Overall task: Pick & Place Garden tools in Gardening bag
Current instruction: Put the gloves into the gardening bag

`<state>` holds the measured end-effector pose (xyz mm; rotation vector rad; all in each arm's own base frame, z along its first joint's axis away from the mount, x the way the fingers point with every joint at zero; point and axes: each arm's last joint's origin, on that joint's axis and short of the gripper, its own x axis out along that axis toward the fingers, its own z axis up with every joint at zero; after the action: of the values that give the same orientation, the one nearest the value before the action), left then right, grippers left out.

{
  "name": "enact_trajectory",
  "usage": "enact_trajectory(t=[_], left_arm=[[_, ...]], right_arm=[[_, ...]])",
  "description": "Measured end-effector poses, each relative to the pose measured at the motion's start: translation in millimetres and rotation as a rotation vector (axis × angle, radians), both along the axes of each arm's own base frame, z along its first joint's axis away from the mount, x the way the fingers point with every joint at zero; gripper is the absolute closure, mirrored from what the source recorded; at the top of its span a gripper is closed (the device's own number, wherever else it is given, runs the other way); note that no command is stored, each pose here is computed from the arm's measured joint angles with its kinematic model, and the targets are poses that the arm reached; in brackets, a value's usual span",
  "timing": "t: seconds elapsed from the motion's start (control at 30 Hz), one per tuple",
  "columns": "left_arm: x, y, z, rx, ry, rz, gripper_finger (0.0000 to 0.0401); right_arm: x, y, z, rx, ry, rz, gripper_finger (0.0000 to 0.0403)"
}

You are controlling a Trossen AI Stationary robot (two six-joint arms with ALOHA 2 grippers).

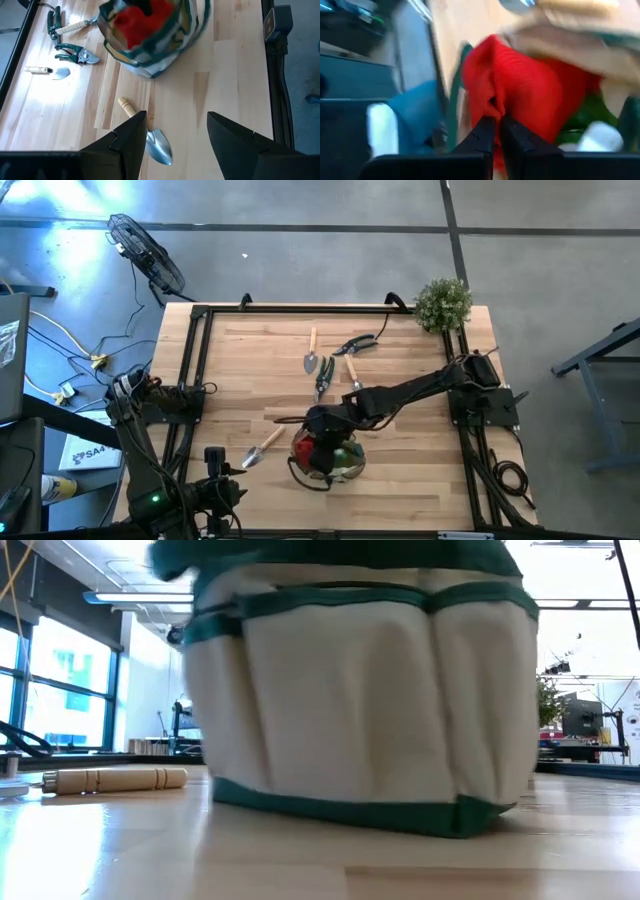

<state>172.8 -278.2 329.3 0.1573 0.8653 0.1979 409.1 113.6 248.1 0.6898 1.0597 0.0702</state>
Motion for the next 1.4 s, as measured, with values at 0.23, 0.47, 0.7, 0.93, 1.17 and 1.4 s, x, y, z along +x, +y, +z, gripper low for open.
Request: enact_trajectory(t=[0.23, 0.47, 0.7, 0.93, 1.17, 1.4], left_arm=[[0, 0, 0, 0.004, -0.006, -0.002, 0.0203], [0, 0, 0, 0.009, -0.017, 0.000, 0.0203], [1, -1, 0, 0.002, -0.020, 0.000, 0.0203], [1, 0, 0, 0.003, -0.020, 0.000, 0.0203], [1, -1, 0, 0.000, -0.013, -0.001, 0.0203], [1, -1, 0, -0.001, -0.012, -0.001, 0.0203]], right_arm=[[-27, -11, 17, -0.157, 0.104, -0.094, 0.0394], [-39, -12, 38, -0.154, 0.071, -0.123, 0.0394], [-49, -16, 30, -0.189, 0.204, -0.159, 0.0394], [-50, -14, 30, -0.197, 0.213, -0.119, 0.0394], [-51, -11, 30, -0.143, 0.221, -0.048, 0.0394], [-50, -10, 32, -0.009, 0.225, 0.049, 0.0394]])
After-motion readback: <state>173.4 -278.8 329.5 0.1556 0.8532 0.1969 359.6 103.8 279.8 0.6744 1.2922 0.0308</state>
